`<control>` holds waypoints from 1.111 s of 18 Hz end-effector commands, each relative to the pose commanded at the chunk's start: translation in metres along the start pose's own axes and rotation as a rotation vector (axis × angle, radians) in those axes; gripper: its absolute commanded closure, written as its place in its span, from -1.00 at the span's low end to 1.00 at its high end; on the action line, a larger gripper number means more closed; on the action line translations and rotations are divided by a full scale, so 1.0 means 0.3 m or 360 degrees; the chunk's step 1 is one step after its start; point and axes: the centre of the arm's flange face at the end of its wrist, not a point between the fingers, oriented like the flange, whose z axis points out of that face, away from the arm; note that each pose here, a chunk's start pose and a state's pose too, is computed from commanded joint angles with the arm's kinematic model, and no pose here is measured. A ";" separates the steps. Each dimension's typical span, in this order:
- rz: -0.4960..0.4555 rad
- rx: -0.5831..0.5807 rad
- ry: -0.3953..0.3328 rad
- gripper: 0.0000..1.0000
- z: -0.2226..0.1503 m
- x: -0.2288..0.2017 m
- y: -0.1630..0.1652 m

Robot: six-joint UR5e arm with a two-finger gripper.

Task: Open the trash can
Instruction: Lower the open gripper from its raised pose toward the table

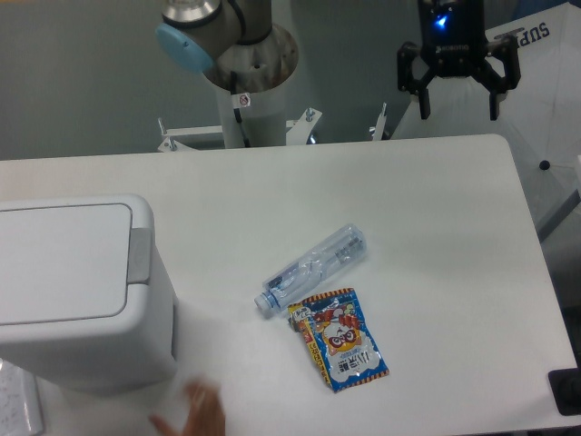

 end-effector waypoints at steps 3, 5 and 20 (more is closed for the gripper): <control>0.0001 0.0002 -0.0004 -1.00 -0.005 -0.004 -0.005; -0.0028 0.0004 0.0007 -1.00 0.008 -0.011 -0.010; -0.0827 0.0189 0.0149 -1.00 0.063 0.179 -0.431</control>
